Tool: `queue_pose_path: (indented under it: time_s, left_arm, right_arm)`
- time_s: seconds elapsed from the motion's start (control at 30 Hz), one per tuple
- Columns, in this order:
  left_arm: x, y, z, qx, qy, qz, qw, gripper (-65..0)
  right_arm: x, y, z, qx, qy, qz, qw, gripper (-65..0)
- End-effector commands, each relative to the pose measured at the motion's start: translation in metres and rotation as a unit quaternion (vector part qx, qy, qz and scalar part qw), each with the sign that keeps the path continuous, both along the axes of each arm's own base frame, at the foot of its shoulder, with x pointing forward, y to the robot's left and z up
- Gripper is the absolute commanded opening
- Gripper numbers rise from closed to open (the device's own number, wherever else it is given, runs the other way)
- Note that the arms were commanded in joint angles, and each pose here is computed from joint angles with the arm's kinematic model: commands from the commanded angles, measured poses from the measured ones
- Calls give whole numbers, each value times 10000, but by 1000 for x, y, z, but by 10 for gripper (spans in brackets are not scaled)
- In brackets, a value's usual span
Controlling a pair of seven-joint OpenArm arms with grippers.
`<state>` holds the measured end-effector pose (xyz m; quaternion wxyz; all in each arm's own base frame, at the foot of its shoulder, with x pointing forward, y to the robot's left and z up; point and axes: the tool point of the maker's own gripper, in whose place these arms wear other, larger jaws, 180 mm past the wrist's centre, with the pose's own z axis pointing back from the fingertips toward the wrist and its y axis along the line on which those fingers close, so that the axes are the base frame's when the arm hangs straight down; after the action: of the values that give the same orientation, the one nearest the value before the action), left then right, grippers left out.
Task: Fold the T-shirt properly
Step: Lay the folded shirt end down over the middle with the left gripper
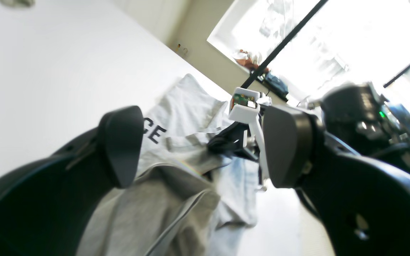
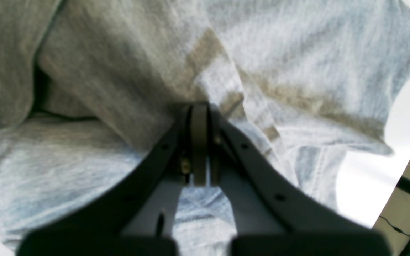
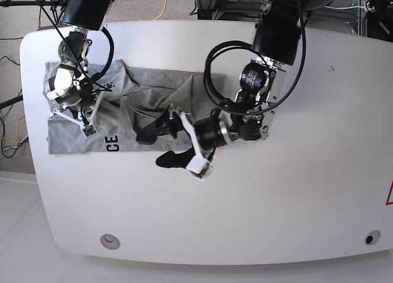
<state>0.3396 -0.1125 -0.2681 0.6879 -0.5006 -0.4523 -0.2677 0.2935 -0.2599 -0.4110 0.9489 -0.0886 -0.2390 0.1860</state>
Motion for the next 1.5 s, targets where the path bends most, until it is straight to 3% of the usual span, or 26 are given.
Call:
queue_pose_path:
  time_s: [0.0,0.2,0.37,0.5,0.63,0.67,0.97,1.3,1.37,1.47]
  left_arm:
    - [4,18,3,83,-155,96,9998,-173]
    - [5,43,-14,435,-121,185,9988,-175]
    - [5,55,-32,645,32,246,9976,-259]
    - [6,58,-44,876,77,260,9958,-397]
    - [7,59,-56,1145,84,249,9931,-625]
    - [7,57,-58,1169,94,236,9928,-650]
    - [6,48,-68,1496,-6,169,9886,-646]
    - [3,45,-53,1413,-215,154,9896,-640]
    - [0,43,-49,1392,-286,144,9898,-612]
    - [-2,42,-42,1360,-397,139,9898,-514]
  right_arm:
    - [10,-5,12,-64,-192,-2,9998,-650]
    - [10,-5,12,-64,-192,-2,9998,-650]
    - [10,-4,12,-57,-192,-2,9998,-650]
    - [10,-3,12,-49,-192,-1,9998,-650]
    - [10,-3,11,-41,-192,-1,9998,-650]
    - [10,-3,11,-41,-192,-1,9998,-650]
    - [11,-4,12,-59,-199,0,9998,-650]
    - [11,-5,12,-67,-199,0,9998,-650]
    - [11,-5,12,-67,-199,0,9998,-650]
    - [10,-5,12,-64,-192,-2,9998,-650]
